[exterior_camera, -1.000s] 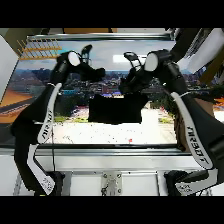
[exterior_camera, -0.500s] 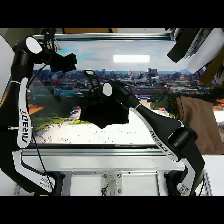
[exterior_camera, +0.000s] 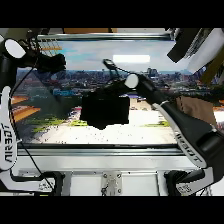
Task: Fold the clothes and pants, and hang the long-sleeved shirts on hangers.
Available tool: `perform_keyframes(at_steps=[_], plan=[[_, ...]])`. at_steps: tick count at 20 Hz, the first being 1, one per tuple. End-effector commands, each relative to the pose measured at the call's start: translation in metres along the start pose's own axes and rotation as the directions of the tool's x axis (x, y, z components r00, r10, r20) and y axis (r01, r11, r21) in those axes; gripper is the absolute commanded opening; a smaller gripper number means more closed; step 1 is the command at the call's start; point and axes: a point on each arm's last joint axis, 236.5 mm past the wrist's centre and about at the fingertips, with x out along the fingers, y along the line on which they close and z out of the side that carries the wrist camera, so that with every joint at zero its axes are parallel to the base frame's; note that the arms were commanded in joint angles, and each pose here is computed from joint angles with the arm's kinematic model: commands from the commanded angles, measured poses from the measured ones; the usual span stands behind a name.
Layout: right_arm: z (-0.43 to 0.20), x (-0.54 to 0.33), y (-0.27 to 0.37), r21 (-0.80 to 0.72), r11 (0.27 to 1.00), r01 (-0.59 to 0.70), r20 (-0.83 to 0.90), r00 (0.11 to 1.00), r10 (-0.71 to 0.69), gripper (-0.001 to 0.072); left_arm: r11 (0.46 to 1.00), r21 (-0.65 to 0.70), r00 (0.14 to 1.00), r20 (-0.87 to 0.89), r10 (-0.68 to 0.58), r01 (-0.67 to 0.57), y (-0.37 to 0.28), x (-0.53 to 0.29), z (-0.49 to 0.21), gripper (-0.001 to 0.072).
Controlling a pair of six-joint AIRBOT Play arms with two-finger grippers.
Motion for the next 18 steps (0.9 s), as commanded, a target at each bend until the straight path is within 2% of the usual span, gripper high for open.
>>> perform_keyframes(at_steps=[1, 3, 5, 9, 14, 15, 16, 17, 18], plan=[[-0.067, -0.04, -0.109, 0.328, 0.934, 0.142, -0.114, 0.987, -0.11, 0.0619, 1.0, 0.003, 0.999, -0.052, 0.007, -0.007, 0.0, 0.019, -0.056, 0.0007], [-0.094, -0.048, -0.15, 0.485, 0.861, 0.153, -0.13, 0.986, -0.102, 0.072, 1.0, 0.009, 0.997, -0.08, 0.005, -0.004, -0.003, 0.032, -0.086, 0.0007], [-0.101, -0.045, -0.163, 0.568, 0.818, 0.091, -0.095, 0.994, -0.044, 0.072, 1.0, 0.016, 0.995, -0.097, 0.002, 0.0, -0.007, 0.04, -0.105, 0.0007], [-0.079, -0.014, -0.132, 0.574, 0.807, -0.138, 0.021, 0.988, 0.153, 0.072, 1.0, 0.011, 0.992, -0.128, 0.0, 0.001, -0.006, 0.048, -0.119, 0.0007], [-0.085, 0.035, -0.099, 0.53, 0.833, -0.163, -0.055, 0.973, 0.225, 0.0712, 1.0, 0.01, 0.992, -0.126, -0.001, 0.002, -0.007, 0.048, -0.119, 0.0007], [-0.081, 0.038, -0.092, 0.504, 0.846, -0.172, -0.057, 0.971, 0.232, 0.0522, 1.0, 0.009, 0.992, -0.126, -0.001, 0.002, -0.007, 0.048, -0.119, 0.0007], [-0.075, 0.038, -0.087, 0.463, 0.867, -0.186, -0.051, 0.97, 0.236, 0.0226, 1.0, 0.01, 0.992, -0.126, -0.001, 0.002, -0.006, 0.048, -0.119, 0.0007], [-0.067, 0.032, -0.081, 0.423, 0.882, -0.207, -0.042, 0.968, 0.247, 0.0019, 1.0, 0.01, 0.992, -0.127, -0.001, 0.002, -0.006, 0.048, -0.119, 0.0008], [-0.055, 0.022, -0.077, 0.381, 0.897, -0.225, -0.022, 0.967, 0.252, 0.0015, 1.0, 0.01, 0.992, -0.128, 0.0, 0.002, -0.006, 0.048, -0.119, 0.0007]])
